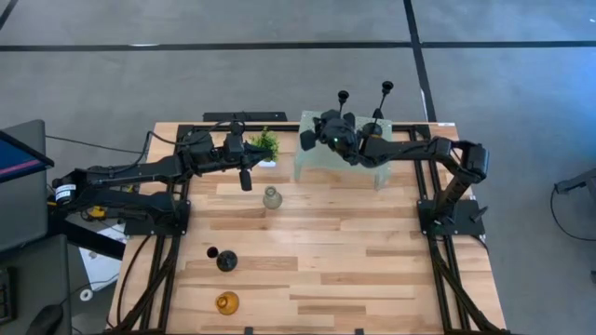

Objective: Pick & Place candle stick holders
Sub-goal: Adjust the black metal candle holder on the shelf

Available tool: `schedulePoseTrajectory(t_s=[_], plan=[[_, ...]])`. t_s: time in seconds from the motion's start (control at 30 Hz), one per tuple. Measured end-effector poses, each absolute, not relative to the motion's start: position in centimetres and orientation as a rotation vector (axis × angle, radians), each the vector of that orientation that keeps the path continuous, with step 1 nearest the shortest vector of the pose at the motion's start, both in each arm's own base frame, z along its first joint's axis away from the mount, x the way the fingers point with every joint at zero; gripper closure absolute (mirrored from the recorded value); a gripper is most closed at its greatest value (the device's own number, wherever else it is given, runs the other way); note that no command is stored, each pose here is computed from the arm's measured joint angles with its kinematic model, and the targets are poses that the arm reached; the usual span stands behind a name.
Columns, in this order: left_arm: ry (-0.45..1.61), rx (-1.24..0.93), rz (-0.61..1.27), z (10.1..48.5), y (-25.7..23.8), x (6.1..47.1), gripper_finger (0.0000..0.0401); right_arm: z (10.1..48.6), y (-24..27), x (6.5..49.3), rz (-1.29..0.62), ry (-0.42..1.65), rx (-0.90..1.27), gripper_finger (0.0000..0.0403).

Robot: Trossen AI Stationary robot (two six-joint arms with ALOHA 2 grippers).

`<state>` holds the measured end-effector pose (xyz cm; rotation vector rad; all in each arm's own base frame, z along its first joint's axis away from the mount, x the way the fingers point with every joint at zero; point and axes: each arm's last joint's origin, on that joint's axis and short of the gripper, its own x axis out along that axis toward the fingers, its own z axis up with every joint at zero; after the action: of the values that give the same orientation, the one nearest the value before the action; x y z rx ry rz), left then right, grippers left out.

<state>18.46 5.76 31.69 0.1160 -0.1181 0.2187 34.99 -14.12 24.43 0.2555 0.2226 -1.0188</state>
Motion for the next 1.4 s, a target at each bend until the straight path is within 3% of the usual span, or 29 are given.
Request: schedulePoseTrajectory(t_s=[0.6,1.4], plan=[[-0.118,0.120,0.219,31.7,5.8,18.5,0.0397,23.9,-14.7,34.1,-1.208,0.279,0.189,0.0403],[-0.118,0.119,0.219,31.7,5.8,18.5,0.0396,23.7,-14.4,33.8,-1.319,0.321,0.102,0.0403]])
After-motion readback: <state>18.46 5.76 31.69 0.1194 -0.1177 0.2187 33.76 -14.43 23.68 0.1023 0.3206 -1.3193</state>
